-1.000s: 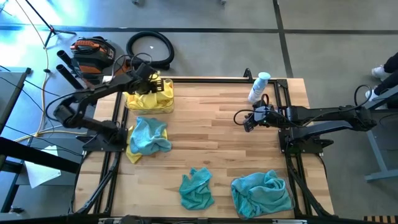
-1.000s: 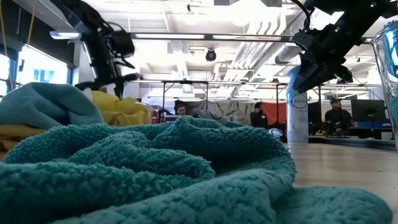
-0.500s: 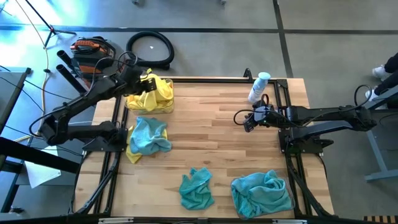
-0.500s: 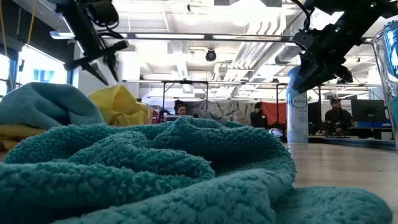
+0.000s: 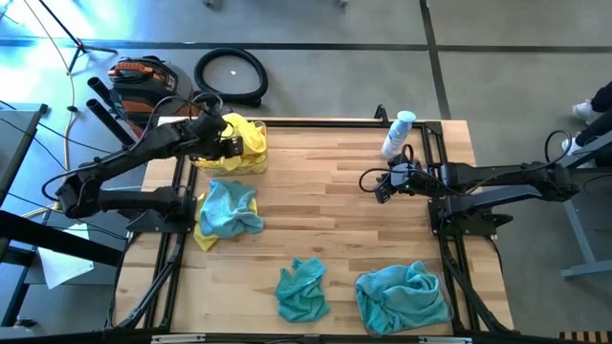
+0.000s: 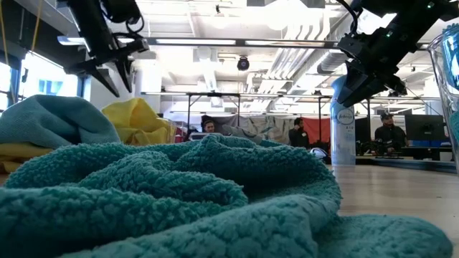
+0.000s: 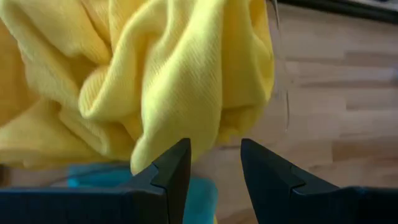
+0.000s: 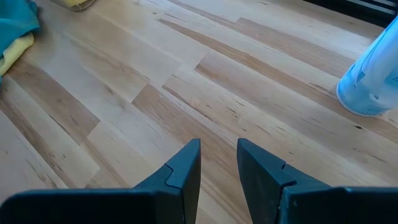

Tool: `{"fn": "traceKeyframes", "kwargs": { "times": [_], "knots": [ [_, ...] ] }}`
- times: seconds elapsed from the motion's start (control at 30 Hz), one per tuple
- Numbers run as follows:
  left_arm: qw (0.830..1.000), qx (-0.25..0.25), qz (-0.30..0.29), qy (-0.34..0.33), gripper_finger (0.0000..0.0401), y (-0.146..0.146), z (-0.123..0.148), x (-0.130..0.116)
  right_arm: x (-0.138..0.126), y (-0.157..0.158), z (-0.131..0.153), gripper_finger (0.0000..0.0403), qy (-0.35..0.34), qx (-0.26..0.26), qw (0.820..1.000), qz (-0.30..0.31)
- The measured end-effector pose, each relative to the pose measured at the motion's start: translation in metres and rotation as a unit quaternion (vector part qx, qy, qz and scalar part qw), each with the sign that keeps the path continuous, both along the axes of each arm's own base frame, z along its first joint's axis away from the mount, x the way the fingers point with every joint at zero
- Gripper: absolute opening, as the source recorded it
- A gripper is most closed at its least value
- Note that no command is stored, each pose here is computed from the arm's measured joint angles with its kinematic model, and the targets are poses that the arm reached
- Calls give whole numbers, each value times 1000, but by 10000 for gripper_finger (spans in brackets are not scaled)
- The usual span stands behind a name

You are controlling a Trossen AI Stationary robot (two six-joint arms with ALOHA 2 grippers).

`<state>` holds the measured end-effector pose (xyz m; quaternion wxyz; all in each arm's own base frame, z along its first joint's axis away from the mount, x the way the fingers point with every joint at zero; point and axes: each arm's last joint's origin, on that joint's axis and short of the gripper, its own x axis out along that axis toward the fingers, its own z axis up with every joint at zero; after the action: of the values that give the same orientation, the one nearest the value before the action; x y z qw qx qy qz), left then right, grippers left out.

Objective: Sort microfiber towel by color & place in baskets
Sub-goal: Put the blue towel into the bottom transparent bin

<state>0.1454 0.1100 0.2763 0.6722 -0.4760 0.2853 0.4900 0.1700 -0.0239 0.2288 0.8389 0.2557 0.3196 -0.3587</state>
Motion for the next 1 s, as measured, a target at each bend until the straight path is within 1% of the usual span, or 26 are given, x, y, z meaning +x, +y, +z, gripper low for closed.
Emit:
{"fn": "traceKeyframes", "kwargs": {
  "times": [0.13,0.3,0.37,0.5,0.7,0.87,1.0],
  "knots": [
    [1000,11,-19,17,123,-16,10,12,0,0,0,99,0,0,1000,0],
    [999,36,-35,8,108,-31,29,27,0,0,0,99,0,5,1000,4],
    [998,38,-46,3,103,-36,35,33,0,1,0,99,0,10,1000,11],
    [997,35,-62,14,94,-49,42,45,1,2,-1,99,3,19,999,28],
    [996,24,-78,43,83,-76,45,66,1,3,-1,99,7,33,998,57],
    [992,5,-102,78,78,-98,43,79,1,4,-1,99,16,22,996,80],
    [986,-4,-132,106,78,-116,36,87,1,4,-1,99,17,21,996,81]
  ]
}}
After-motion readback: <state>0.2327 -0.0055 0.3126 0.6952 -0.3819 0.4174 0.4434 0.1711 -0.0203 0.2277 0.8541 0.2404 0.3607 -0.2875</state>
